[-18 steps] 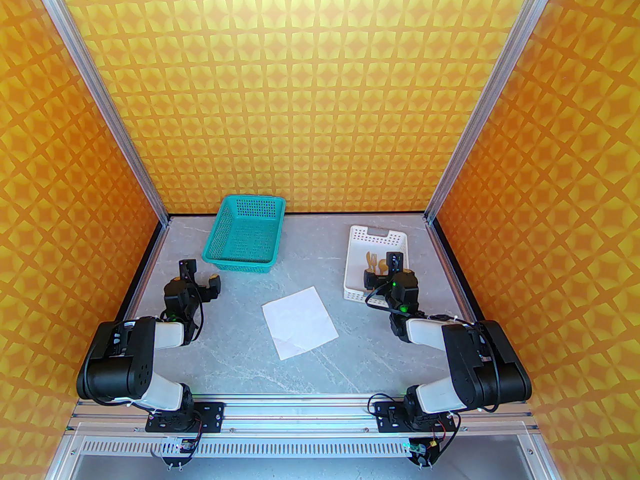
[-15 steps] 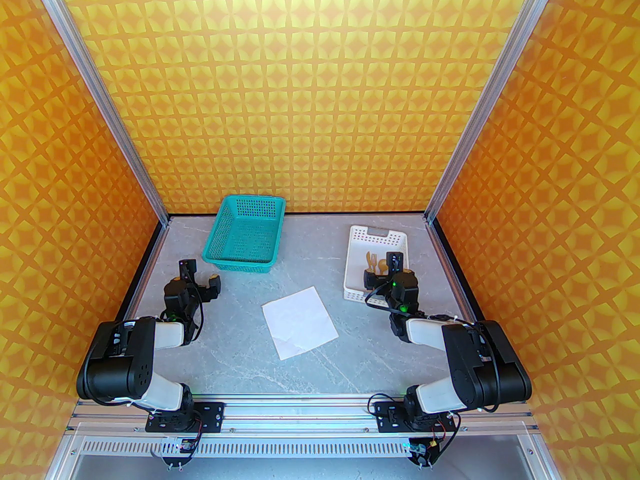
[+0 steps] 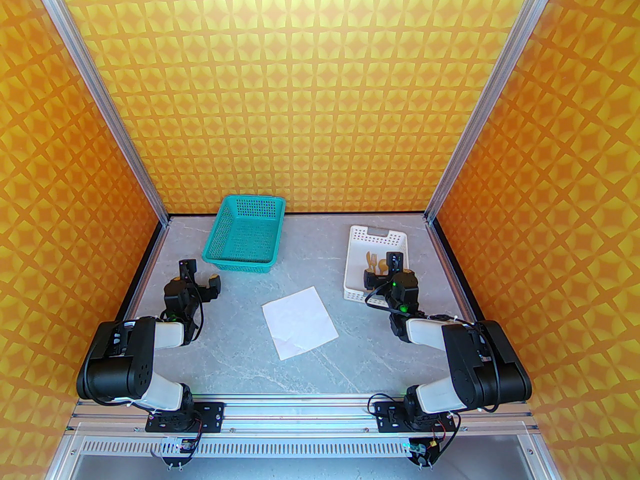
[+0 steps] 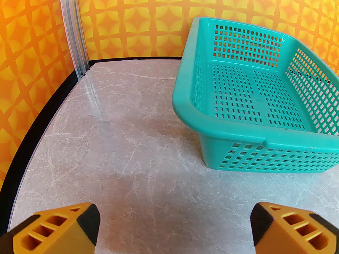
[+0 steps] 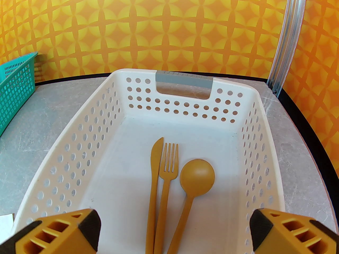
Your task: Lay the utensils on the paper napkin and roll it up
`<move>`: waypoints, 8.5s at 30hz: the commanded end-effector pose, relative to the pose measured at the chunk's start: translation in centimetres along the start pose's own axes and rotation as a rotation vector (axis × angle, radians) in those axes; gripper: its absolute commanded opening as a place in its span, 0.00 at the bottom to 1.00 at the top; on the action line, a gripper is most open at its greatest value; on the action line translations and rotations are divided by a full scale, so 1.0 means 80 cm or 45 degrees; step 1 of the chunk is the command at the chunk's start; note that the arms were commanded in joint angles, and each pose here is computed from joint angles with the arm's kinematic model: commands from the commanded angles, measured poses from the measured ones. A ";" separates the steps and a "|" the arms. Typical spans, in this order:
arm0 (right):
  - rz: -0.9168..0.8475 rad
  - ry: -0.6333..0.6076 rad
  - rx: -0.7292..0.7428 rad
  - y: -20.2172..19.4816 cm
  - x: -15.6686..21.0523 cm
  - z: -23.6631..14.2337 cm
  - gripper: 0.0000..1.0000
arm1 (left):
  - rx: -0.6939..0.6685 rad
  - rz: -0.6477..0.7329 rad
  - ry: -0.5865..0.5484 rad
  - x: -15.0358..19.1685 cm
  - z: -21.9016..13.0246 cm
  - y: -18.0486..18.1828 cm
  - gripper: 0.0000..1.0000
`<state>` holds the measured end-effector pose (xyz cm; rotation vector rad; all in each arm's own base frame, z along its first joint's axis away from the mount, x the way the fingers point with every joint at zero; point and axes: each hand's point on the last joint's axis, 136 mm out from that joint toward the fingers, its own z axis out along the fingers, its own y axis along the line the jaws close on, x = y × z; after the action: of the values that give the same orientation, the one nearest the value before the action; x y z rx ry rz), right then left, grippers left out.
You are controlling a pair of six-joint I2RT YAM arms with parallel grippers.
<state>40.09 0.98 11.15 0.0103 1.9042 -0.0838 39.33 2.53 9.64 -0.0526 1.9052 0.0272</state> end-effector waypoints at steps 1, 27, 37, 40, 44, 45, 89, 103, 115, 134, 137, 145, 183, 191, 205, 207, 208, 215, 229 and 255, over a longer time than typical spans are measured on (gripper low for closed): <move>-0.013 -0.008 -0.018 0.002 0.003 0.001 0.99 | 0.031 0.021 -0.041 -0.016 0.006 -0.007 0.99; 0.087 -0.030 0.084 -0.023 -0.043 -0.050 0.99 | 0.026 -0.015 -0.123 -0.098 -0.077 -0.009 0.99; 0.367 -0.002 -0.015 -0.020 -0.084 -0.147 0.99 | 0.251 -0.389 0.133 -0.155 -0.119 -0.051 0.99; 0.429 0.054 -0.098 -0.009 -0.090 -0.176 0.99 | 0.412 -0.456 0.266 -0.148 -0.129 -0.083 0.99; 0.470 0.148 -0.226 0.011 -0.099 -0.204 0.99 | 0.645 -0.470 0.447 -0.132 -0.144 -0.137 0.89; 0.472 0.171 -0.254 0.016 -0.101 -0.209 0.99 | 0.684 -0.453 0.483 -0.129 -0.148 -0.147 0.87; 0.650 0.398 -0.374 0.044 -0.090 -0.222 0.99 | 0.747 -0.344 1.310 0.136 -0.084 -0.318 0.01; 0.717 0.557 -0.511 0.074 -0.066 -0.219 0.99 | 0.594 -0.761 1.261 0.160 -0.115 -0.292 0.00; 0.810 0.740 -0.653 0.123 -0.014 -0.214 0.93 | 0.406 -1.109 1.131 0.183 -0.153 -0.285 0.00; 0.605 1.326 -0.903 0.290 0.122 -0.267 0.18 | 0.418 -1.100 1.076 0.169 -0.169 -0.305 0.00; 0.564 1.368 -0.923 0.307 0.137 -0.279 0.15 | 0.421 -1.098 1.071 0.168 -0.169 -0.305 0.00; 0.460 1.511 -0.920 0.338 0.175 -0.305 0.12 | 0.433 -1.083 1.068 0.163 -0.168 -0.308 0.00; 0.175 1.631 -0.586 0.278 0.251 -0.301 0.10 | 0.474 -0.645 1.079 0.158 -0.097 -0.359 0.10; 0.116 1.641 -0.556 0.267 0.256 -0.301 0.10 | 0.442 -0.657 1.071 0.160 -0.097 -0.343 0.10; 0.312 1.450 -0.907 0.332 0.173 -0.306 0.25 | 0.626 -0.727 1.084 0.133 -0.105 -0.376 0.21; 0.321 1.420 -0.927 0.331 0.156 -0.306 0.28 | 0.687 -0.768 1.093 0.123 -0.108 -0.388 0.24; 0.319 1.415 -0.922 0.328 0.152 -0.306 0.28 | 0.704 -0.778 1.094 0.120 -0.109 -0.392 0.26; 0.347 1.316 -0.825 0.268 0.113 -0.285 0.28 | 0.792 -0.732 1.012 0.065 -0.123 -0.398 0.36; 0.406 1.008 -0.634 0.157 -0.005 -0.213 0.38 | 0.562 -0.530 0.617 -0.037 -0.152 -0.275 0.53; 0.262 0.918 -0.047 0.022 -0.061 -0.015 0.51 | 0.352 -0.404 0.305 -0.069 -0.199 -0.153 0.95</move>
<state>39.72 4.12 16.95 0.2513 2.5818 0.2125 26.98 -11.23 21.04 -0.1796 2.0779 -0.5421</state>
